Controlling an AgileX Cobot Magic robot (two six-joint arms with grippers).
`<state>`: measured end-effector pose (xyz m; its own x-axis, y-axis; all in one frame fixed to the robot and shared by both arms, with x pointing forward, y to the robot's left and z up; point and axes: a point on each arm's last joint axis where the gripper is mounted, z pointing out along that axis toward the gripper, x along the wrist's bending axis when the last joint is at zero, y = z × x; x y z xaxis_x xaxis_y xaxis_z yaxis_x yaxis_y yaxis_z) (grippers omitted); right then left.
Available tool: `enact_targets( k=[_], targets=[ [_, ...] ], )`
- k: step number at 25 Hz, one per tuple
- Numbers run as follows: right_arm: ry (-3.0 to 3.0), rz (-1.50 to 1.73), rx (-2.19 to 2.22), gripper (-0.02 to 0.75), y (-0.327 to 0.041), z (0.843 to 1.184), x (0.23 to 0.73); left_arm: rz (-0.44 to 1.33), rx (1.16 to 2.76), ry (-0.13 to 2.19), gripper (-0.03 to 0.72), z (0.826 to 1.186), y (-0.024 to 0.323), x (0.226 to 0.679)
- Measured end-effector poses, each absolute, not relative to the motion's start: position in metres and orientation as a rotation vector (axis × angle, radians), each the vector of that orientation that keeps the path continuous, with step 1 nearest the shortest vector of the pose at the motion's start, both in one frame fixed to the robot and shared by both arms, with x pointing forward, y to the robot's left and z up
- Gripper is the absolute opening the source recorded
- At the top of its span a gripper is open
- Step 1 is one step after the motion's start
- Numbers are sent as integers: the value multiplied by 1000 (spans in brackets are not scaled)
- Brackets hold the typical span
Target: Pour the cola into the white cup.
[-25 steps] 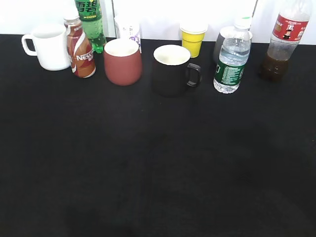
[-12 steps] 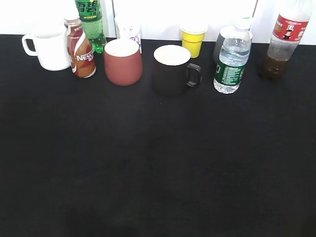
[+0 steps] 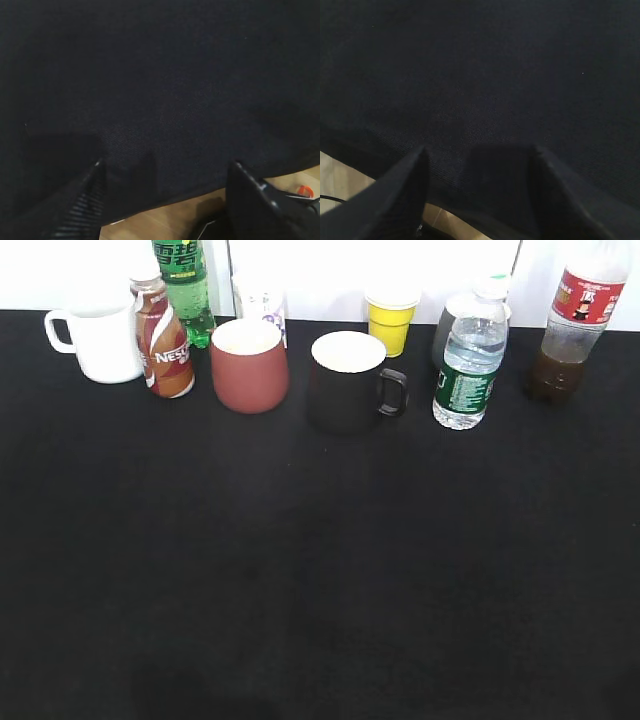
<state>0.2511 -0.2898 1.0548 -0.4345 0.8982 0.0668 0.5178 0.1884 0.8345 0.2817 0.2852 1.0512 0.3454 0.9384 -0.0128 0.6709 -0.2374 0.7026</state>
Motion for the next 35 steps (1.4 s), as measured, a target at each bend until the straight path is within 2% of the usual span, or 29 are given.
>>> enact_targets(
  k=[5,12,16,20,35],
  targets=[
    [2016,1146,1338,449,-290,1055,251,599,1940,1420,555,1053,289,277],
    [1569,925,1691,448,-297,1055,254,907,1559,1498,550,1058,302,233],
    [1478,1010,1599,448,-296,1055,233,916,1542,1502,496,1057,302,231],
    [1476,1012,1596,448,-296,1055,233,916,1542,1502,435,1057,302,231],
    [1477,1012,1594,447,-296,1055,233,916,1542,1502,428,1057,302,231]
  ],
)
